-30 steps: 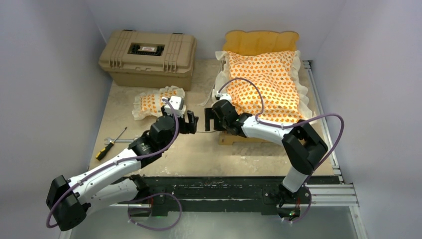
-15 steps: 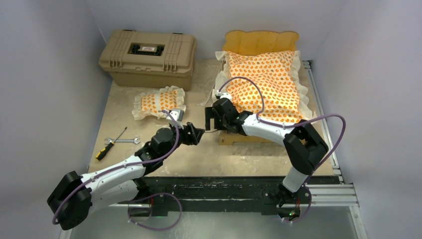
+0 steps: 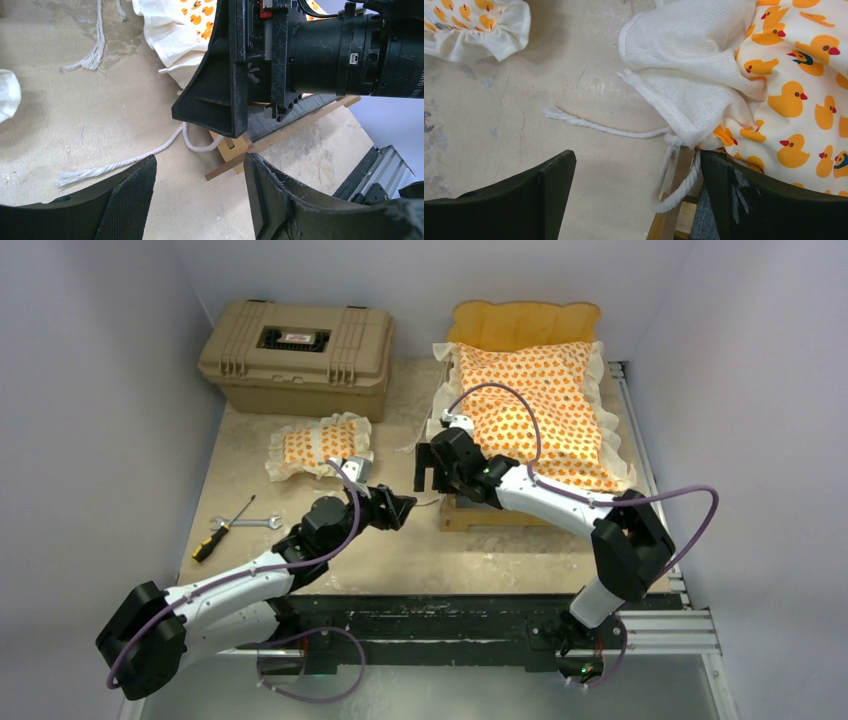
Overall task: Set up the pet bed
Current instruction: Cross the ropes on the bed frame.
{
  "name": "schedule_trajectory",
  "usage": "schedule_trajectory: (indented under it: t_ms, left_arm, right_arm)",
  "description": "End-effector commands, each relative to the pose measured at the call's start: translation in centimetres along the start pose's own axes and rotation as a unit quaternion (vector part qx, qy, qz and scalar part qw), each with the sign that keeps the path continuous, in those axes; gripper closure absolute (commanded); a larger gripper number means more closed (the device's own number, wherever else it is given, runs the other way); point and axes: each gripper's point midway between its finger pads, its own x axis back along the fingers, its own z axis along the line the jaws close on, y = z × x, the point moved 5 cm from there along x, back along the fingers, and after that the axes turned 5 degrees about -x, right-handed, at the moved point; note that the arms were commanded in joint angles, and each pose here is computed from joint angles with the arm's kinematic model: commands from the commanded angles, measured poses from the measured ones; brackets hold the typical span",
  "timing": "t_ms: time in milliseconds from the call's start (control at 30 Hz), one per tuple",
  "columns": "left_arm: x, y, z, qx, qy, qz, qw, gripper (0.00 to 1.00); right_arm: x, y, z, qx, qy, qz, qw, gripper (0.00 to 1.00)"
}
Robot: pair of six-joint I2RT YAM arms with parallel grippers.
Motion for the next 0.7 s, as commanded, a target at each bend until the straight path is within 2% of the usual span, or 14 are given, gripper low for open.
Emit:
schedule_trajectory:
  t_ms: [0,267,467,667]
  left_arm:
    - [-0.1,0.9,-0.6,-0.009,-0.019,-0.021,1.000,0.37]
    - [-0.2,-0.1,-0.8,-0.016,-0.038,-0.011,0.999,0.37]
    - [-0.3,-2.1,-2.1,-0.061,-0.113,-0.028,0.991,0.40]
    - [-1.0,-4.6,-2.0,-0.097,-0.124,-0.033,0.987,0.40]
  right_arm:
    - [1.0,1.4,0.6,-0.018,-0.002,-0.022,1.000,0.01]
    - [0.2,1.0,1.2,-0.015,0.018,-0.015,1.000,0.01]
    - [-1.3,-0.2,0.9,-0.029,0.033,0.011,0.999,0.01]
    - [-2.2,-0.9,-0.3,-0.051,0.048,0.035,0.997,0.01]
